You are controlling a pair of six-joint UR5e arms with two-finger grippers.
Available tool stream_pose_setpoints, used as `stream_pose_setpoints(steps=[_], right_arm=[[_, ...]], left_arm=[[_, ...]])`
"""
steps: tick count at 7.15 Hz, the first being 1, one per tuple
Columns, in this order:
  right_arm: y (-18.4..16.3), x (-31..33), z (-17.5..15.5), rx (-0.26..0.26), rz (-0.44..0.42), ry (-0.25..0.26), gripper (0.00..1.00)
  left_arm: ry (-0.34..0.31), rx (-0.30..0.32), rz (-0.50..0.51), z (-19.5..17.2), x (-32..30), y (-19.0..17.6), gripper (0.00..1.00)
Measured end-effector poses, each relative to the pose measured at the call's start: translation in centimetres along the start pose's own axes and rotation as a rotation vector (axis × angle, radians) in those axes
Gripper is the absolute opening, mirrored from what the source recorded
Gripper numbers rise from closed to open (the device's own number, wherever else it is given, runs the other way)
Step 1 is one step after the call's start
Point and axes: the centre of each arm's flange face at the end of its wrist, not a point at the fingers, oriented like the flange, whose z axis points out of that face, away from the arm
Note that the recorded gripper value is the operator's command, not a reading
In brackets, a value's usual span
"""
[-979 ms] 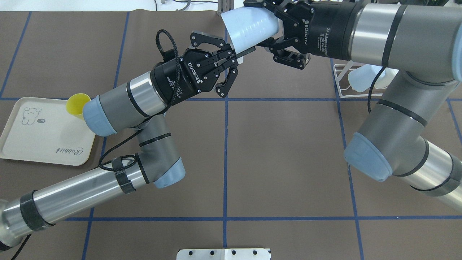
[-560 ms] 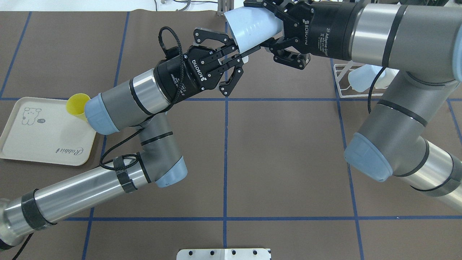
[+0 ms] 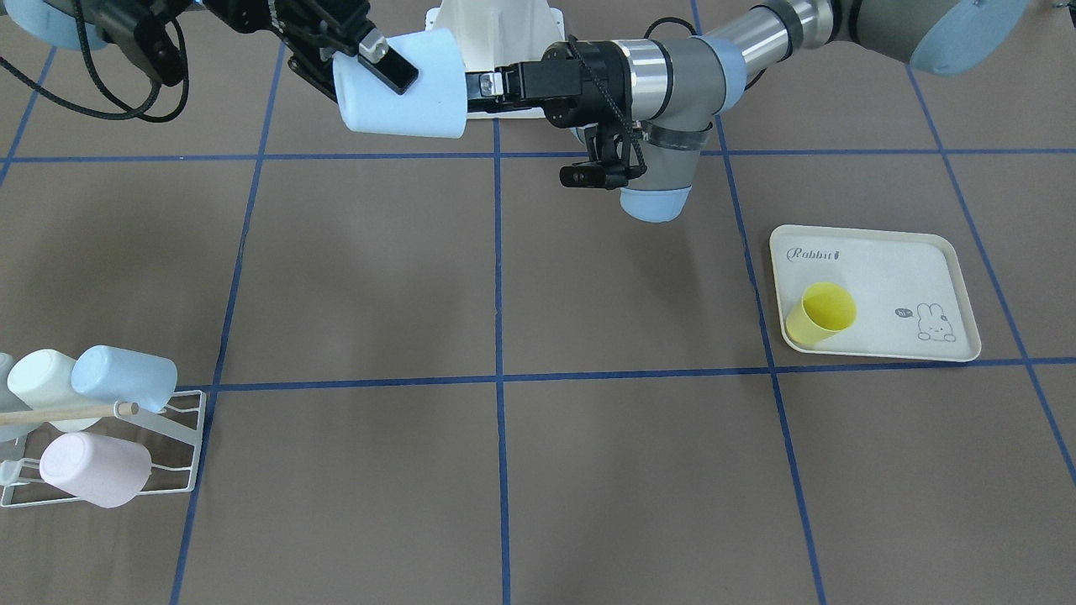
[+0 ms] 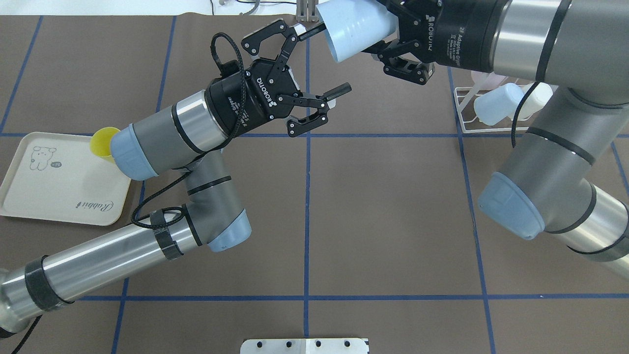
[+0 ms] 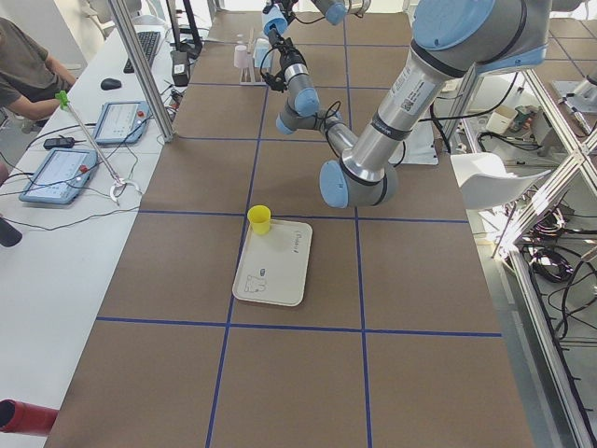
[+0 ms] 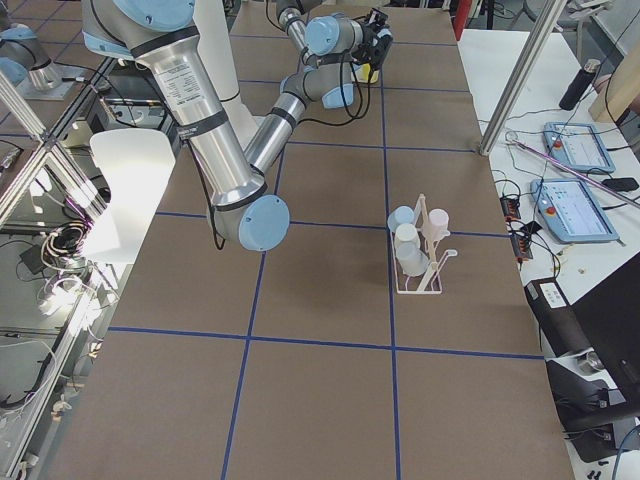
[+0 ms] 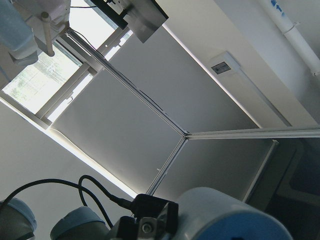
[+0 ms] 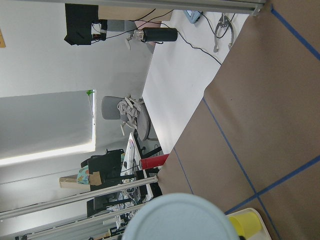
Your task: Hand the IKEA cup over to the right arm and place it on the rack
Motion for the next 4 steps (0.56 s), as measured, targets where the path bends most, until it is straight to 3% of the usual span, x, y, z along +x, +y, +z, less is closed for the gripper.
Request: stream_pose_setpoints(steps=[2,4], right_arm=[[-3.0,0.3,-1.3,0.062,-0.022,0.015,0.00],[-8.2,2.2,-2.8,0.167,-0.148,0.079,0.00]], left_arm=[[-0.014,-0.003,0.021,-0.4,0.5,-0.2,0.88],[-0.024,0.003,0.050,-0.5,0.6,-0.4,0.88]])
